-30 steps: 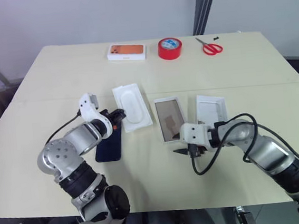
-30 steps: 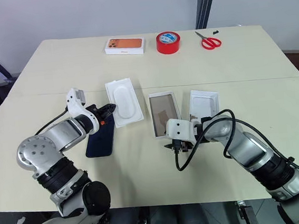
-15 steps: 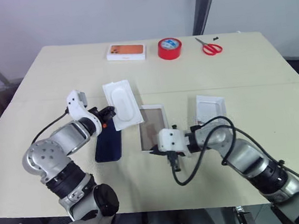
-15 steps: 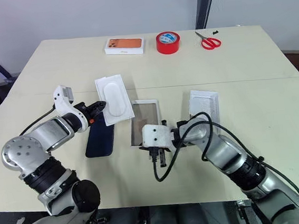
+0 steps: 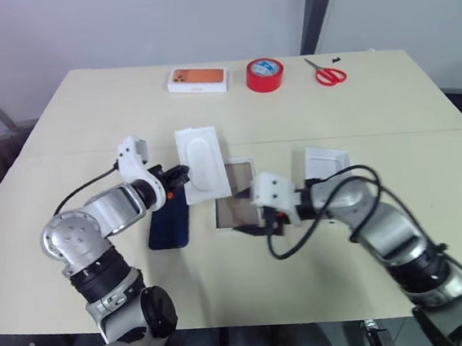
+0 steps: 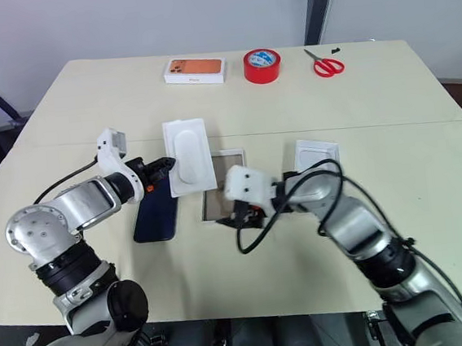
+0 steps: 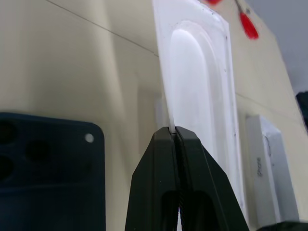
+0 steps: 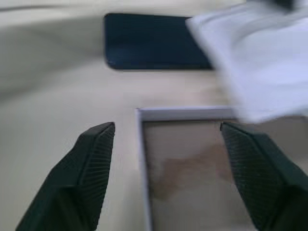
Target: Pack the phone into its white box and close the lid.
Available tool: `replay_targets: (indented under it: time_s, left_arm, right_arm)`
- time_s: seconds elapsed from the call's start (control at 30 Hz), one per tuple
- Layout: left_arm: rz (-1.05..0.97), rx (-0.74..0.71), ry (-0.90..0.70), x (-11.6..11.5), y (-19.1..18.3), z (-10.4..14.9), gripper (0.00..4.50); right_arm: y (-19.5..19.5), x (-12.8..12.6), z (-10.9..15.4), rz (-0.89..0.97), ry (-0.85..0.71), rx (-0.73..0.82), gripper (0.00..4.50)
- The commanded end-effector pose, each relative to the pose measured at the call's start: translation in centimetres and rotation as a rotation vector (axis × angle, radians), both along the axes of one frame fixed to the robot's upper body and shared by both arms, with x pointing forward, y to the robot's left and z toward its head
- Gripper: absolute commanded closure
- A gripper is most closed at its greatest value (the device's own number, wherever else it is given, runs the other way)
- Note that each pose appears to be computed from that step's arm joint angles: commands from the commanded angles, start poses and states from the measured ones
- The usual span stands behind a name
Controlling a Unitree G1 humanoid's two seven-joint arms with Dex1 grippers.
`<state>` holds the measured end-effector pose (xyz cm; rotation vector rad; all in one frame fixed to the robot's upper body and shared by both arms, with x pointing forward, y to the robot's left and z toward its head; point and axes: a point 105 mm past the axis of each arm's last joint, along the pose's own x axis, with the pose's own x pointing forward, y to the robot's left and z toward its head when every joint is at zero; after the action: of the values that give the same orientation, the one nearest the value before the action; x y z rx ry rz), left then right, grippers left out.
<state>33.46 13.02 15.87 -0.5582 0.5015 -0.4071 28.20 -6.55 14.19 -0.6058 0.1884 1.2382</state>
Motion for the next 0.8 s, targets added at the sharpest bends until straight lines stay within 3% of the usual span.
replay_targets:
  time_s: [0.03, 0.37, 0.47, 0.63, 0.7, 0.8]
  left_arm:
    - [-0.082, 0.043, -0.014, -0.7, -1.9, 0.1, 4.5]
    - [-0.13, 0.088, 0.07, -1.7, -4.5, -2.2, 4.5]
    - [-0.131, 0.104, 0.079, -1.9, -4.4, -2.5, 3.61]
    - [-0.139, 0.063, 0.045, -2.0, -4.6, -1.5, 1.07]
    - [-0.142, 0.043, 0.025, -2.1, -4.6, -1.0, 1.07]
    - [-0.124, 0.016, -0.026, -1.8, -3.8, 0.3, 1.02]
  right_arm:
    - [-1.4, -0.6, 1.5, 0.003, -0.026, 0.015, 1.13]
    - [-2.1, 0.5, 1.7, -0.047, -0.075, 0.005, 1.13]
    - [-1.9, 0.8, 1.8, -0.047, -0.084, 0.013, 1.08]
    - [-1.7, 1.7, 1.7, -0.074, -0.086, 0.02, 1.08]
    - [-1.4, 2.0, 1.8, -0.089, -0.086, 0.033, 1.08]
    - [-0.3, 3.0, 2.0, -0.135, -0.054, 0.081, 1.95]
